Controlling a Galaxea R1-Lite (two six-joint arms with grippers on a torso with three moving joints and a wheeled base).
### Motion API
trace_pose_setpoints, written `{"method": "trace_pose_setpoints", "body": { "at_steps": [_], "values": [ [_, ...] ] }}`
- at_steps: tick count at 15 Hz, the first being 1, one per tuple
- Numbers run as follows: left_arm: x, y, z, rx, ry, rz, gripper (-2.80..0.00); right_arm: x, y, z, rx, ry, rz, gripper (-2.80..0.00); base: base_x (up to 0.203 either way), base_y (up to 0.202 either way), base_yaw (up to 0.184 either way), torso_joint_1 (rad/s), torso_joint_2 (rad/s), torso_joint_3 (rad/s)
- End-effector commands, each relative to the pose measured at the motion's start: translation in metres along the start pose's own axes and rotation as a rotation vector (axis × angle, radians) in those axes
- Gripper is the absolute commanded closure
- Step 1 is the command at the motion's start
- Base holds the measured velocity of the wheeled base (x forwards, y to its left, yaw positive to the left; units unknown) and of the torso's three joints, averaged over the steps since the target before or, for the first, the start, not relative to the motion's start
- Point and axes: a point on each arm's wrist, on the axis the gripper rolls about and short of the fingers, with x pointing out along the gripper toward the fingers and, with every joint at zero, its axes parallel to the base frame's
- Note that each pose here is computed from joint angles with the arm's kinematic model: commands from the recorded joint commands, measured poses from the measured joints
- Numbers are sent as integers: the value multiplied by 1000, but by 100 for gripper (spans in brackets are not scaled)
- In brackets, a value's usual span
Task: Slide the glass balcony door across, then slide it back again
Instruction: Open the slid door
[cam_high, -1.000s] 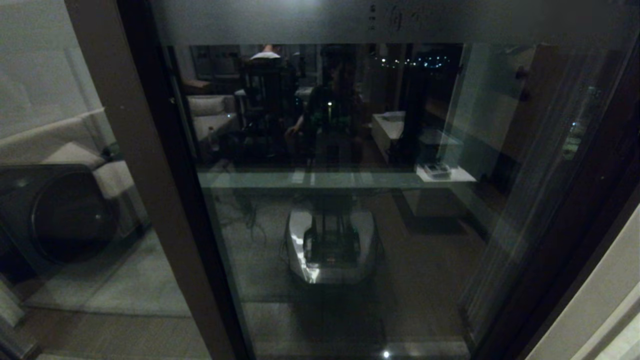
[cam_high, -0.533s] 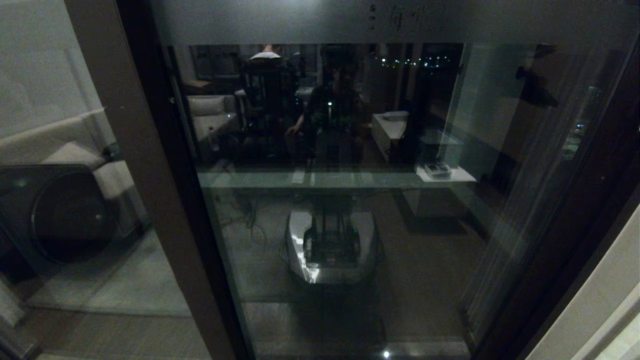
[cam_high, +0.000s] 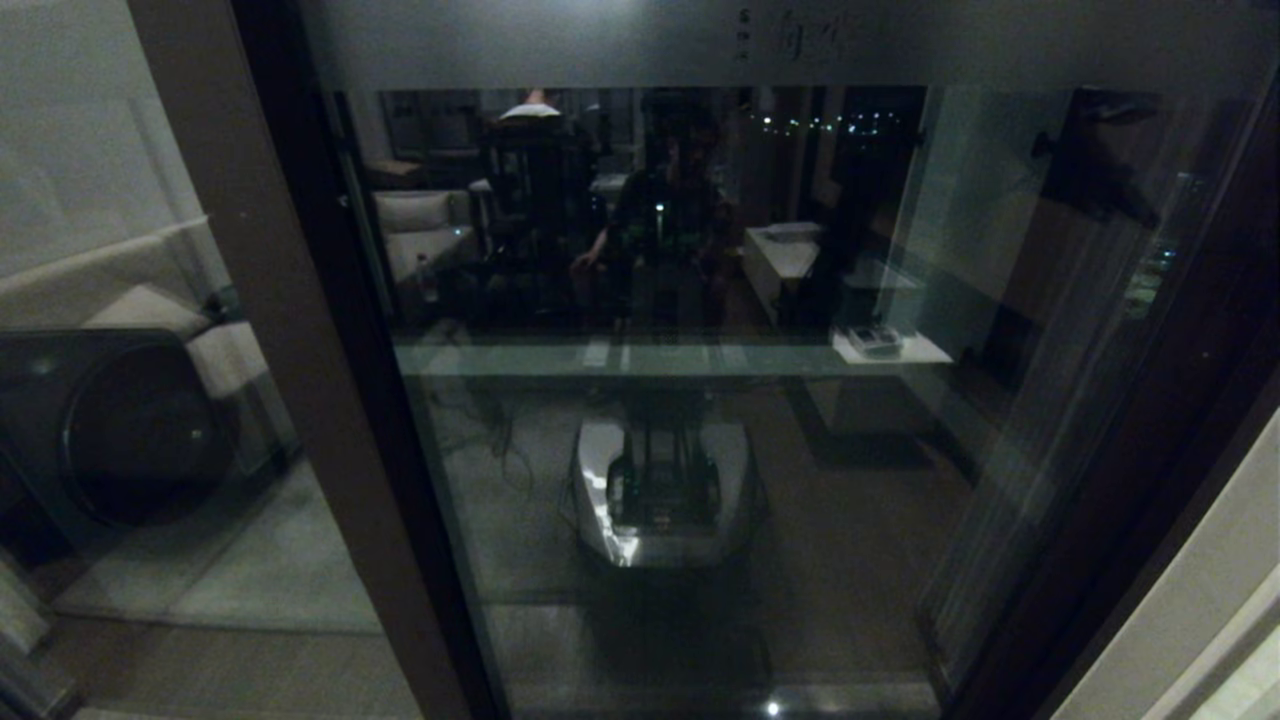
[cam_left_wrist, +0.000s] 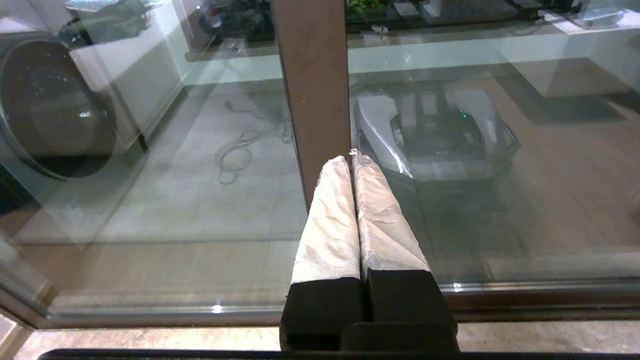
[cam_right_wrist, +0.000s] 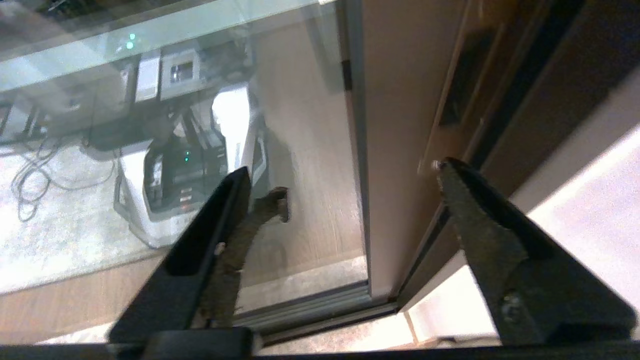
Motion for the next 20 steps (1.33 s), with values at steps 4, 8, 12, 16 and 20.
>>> {"method": "trace_pose_setpoints", "body": {
  "at_steps": [4, 8, 12, 16, 20],
  "values": [
    [0, 0, 0, 1, 0, 0, 0, 32, -17, -5, 14, 27, -8, -280, 0, 0, 0, 0, 0, 0],
    [0, 0, 0, 1, 0, 1, 0, 46, -22, -2, 12, 17, -7, -280, 0, 0, 0, 0, 0, 0],
    [0, 0, 0, 1, 0, 0, 0, 48, -21, -1, 6, 6, 36, -280, 0, 0, 0, 0, 0, 0],
    [0, 0, 0, 1, 0, 2, 0, 51, -22, 2, -4, -21, 37, -280, 0, 0, 0, 0, 0, 0],
    [0, 0, 0, 1, 1, 1, 0, 54, -24, 0, -3, -21, 38, -280, 0, 0, 0, 0, 0, 0]
  ]
}}
